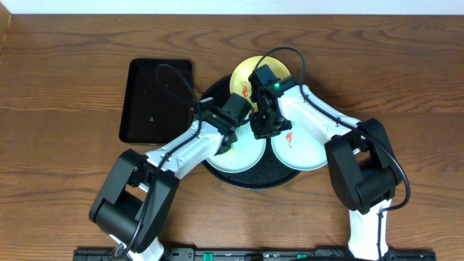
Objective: Clean dirty plates on tray and stack at the side
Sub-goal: 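Sweep the sponge across the plate's stained area with the left gripper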
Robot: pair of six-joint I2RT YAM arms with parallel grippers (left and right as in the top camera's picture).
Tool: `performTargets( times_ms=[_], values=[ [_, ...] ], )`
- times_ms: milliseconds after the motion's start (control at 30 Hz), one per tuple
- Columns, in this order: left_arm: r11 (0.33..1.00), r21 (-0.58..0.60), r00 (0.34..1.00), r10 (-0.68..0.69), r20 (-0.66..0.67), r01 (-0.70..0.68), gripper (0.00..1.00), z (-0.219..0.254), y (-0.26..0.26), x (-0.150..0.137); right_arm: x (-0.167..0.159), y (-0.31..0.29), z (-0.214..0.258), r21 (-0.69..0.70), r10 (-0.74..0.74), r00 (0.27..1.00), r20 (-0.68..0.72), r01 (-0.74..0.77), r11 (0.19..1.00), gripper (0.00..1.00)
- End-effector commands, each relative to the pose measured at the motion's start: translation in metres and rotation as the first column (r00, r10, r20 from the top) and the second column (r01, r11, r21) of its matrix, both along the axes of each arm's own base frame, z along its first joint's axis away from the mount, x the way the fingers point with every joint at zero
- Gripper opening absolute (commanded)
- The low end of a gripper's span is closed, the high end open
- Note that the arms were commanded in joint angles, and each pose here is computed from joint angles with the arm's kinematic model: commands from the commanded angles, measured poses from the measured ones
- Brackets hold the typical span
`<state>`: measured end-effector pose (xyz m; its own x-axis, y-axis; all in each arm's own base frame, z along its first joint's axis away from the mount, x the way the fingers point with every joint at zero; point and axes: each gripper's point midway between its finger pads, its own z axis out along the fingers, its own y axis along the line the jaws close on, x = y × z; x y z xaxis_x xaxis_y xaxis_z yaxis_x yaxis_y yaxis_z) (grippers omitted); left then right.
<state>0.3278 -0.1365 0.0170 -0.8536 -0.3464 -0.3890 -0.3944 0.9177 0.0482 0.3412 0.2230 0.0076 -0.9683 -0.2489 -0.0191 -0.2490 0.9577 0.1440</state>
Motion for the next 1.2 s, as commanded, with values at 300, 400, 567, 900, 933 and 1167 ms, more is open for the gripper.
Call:
performTargets(
  times_ms=[300,400,567,900,933,1167],
  values=[
    [0.995,0.095,0.993,0.033,0.113,-0.043,0.07,0.032,0.031,0.004,0.000,-0.017,-0.008,-0.089,0.014,1.000,0.009,-0.013,0.996,0.01],
    [0.998,-0.056,0.993,0.005,0.120,0.002,0.08,0.032,0.001,0.010,0.000,-0.017,-0.008,-0.089,0.014,1.000,0.009,-0.013,0.996,0.01],
    [0.929,-0.290,0.971,-0.200,0.130,0.231,0.08,0.035,-0.059,0.015,0.001,-0.017,-0.008,-0.088,0.014,1.000,0.010,-0.013,0.996,0.01],
    [0.948,-0.247,0.980,-0.193,0.053,0.200,0.07,0.012,-0.048,0.004,0.000,-0.016,-0.008,-0.088,0.016,1.000,0.009,-0.015,0.996,0.01],
    [0.950,-0.240,0.980,-0.191,0.054,0.198,0.08,0.011,-0.047,0.005,0.000,-0.016,-0.008,-0.088,0.017,1.000,0.009,-0.016,0.996,0.01],
    [0.952,-0.234,0.980,-0.185,0.067,0.196,0.08,0.009,-0.047,0.008,-0.001,-0.015,-0.008,-0.088,0.019,1.000,0.009,-0.018,0.996,0.01]
  ],
)
